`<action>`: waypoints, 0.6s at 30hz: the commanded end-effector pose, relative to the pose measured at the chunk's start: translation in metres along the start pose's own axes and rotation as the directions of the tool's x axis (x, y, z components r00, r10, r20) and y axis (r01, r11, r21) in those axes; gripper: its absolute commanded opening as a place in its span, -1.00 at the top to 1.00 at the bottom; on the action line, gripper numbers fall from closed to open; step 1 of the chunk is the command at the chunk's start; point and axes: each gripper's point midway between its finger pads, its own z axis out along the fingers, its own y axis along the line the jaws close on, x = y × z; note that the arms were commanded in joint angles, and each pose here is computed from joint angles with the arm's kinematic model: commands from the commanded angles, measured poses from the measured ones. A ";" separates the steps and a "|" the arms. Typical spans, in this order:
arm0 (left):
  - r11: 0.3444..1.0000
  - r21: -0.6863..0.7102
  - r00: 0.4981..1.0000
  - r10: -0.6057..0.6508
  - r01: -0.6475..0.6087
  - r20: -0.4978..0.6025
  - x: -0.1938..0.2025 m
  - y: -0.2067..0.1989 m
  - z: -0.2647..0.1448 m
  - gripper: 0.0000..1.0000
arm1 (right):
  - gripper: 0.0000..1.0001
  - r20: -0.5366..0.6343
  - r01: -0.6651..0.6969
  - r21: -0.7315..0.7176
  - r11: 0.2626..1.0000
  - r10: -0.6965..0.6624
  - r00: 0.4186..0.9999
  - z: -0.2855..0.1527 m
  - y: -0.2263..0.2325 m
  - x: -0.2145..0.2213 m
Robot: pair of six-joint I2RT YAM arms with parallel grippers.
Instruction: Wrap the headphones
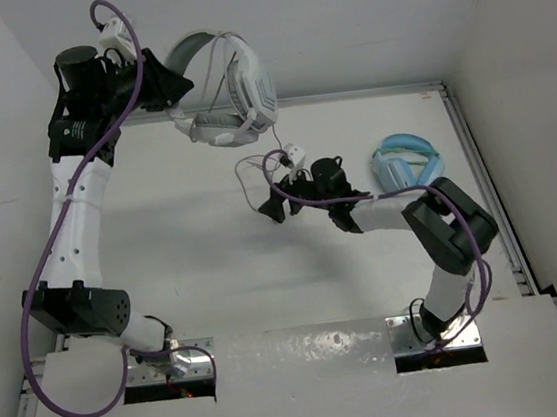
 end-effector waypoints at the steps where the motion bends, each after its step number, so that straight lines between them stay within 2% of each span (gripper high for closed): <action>1: 0.999 0.043 0.994 0.022 -0.027 0.112 -0.036 -0.025 -0.016 1.00 | -0.50 0.050 -0.034 0.079 0.996 0.030 0.998 0.029 -0.018 -0.026; 3: 0.999 0.043 0.993 0.022 -0.027 0.115 -0.037 -0.026 -0.018 1.00 | -0.47 0.026 -0.072 0.142 0.987 0.068 0.997 0.038 -0.034 -0.012; 5: 0.999 0.042 0.993 0.020 -0.025 0.116 -0.037 -0.027 -0.018 1.00 | -0.25 0.018 -0.088 0.178 0.980 0.086 0.996 0.046 -0.043 -0.009; 6: 0.999 0.041 0.993 0.014 -0.019 0.117 -0.038 -0.026 -0.017 1.00 | 0.09 0.027 -0.099 0.183 0.978 0.096 0.995 0.051 -0.045 -0.015; 10: 0.999 0.042 0.993 -0.010 0.005 0.118 -0.040 -0.025 -0.014 1.00 | 0.98 -0.020 -0.139 0.190 0.972 0.145 0.989 0.057 -0.047 -0.002; 12: 0.999 0.036 0.992 -0.031 0.027 0.120 -0.042 -0.021 -0.011 1.00 | 1.00 -0.022 -0.161 0.190 0.969 0.168 0.985 0.053 -0.044 0.001; 14: 0.999 0.025 0.989 -0.041 0.038 0.140 -0.049 -0.017 -0.012 1.00 | 1.00 -0.047 -0.191 0.187 0.964 0.203 0.978 0.035 -0.037 0.022; 15: 0.999 0.013 0.989 -0.044 0.042 0.142 -0.050 -0.011 -0.010 1.00 | 1.00 -0.017 -0.193 0.170 0.966 0.199 0.980 0.033 -0.032 0.009; 16: 0.999 0.005 0.987 -0.040 0.039 0.158 -0.056 -0.010 -0.011 1.00 | 1.00 -0.055 -0.213 0.171 0.962 0.226 0.973 0.019 -0.028 0.031; 18: 0.999 -0.032 0.982 -0.028 0.035 0.189 -0.067 -0.001 -0.014 1.00 | 1.00 -0.019 -0.235 0.157 0.959 0.241 0.970 -0.002 -0.017 0.024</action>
